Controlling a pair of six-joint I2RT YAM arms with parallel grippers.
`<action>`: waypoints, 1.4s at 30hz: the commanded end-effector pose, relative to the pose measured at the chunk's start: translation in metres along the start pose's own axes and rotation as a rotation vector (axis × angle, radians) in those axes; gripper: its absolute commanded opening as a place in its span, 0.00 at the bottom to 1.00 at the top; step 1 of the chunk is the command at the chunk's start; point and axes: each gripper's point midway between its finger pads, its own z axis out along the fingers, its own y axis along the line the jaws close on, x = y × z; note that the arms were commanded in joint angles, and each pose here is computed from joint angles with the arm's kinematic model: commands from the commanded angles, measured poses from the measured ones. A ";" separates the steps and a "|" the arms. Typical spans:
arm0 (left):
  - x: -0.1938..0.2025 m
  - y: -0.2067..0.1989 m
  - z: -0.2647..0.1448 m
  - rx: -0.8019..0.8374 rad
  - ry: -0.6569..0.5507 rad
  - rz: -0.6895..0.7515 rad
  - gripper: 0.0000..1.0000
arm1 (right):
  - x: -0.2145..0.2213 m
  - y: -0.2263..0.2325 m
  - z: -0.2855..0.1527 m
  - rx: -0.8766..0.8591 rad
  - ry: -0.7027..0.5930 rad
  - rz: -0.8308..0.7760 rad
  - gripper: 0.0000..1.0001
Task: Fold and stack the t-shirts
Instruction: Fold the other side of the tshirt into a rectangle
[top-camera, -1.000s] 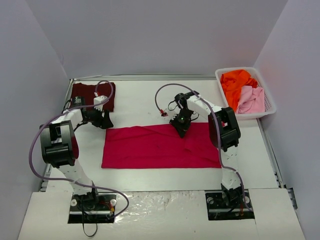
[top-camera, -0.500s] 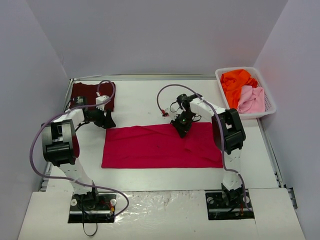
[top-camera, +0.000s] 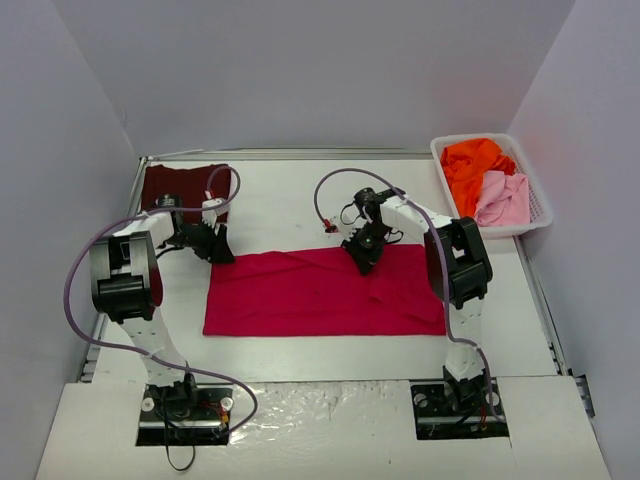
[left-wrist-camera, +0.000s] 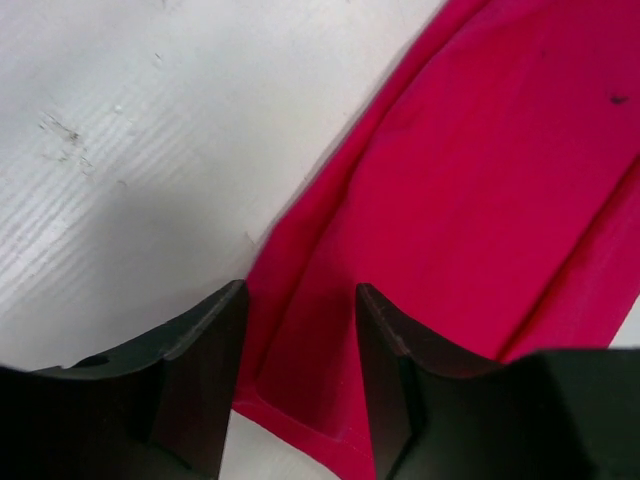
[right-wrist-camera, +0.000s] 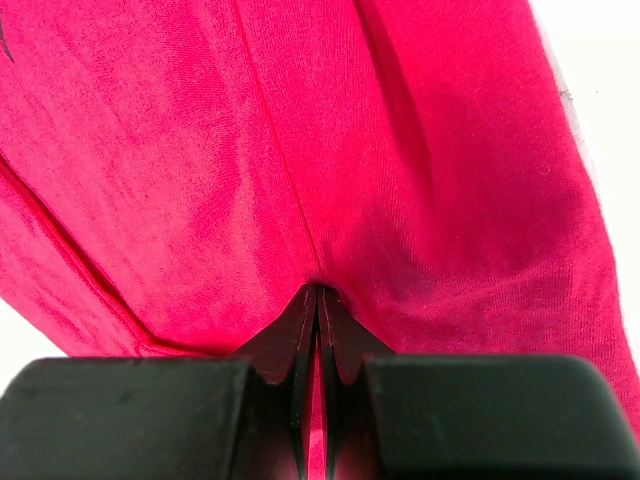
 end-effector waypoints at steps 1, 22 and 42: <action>-0.003 -0.014 -0.011 0.037 0.024 0.070 0.44 | 0.050 0.007 0.044 -0.061 0.172 0.029 0.00; 0.007 -0.034 -0.045 -0.039 0.069 0.170 0.35 | 0.065 0.000 0.052 -0.038 0.228 0.044 0.00; 0.005 -0.008 -0.042 -0.143 0.074 0.173 0.34 | 0.073 0.000 0.055 -0.037 0.255 0.049 0.00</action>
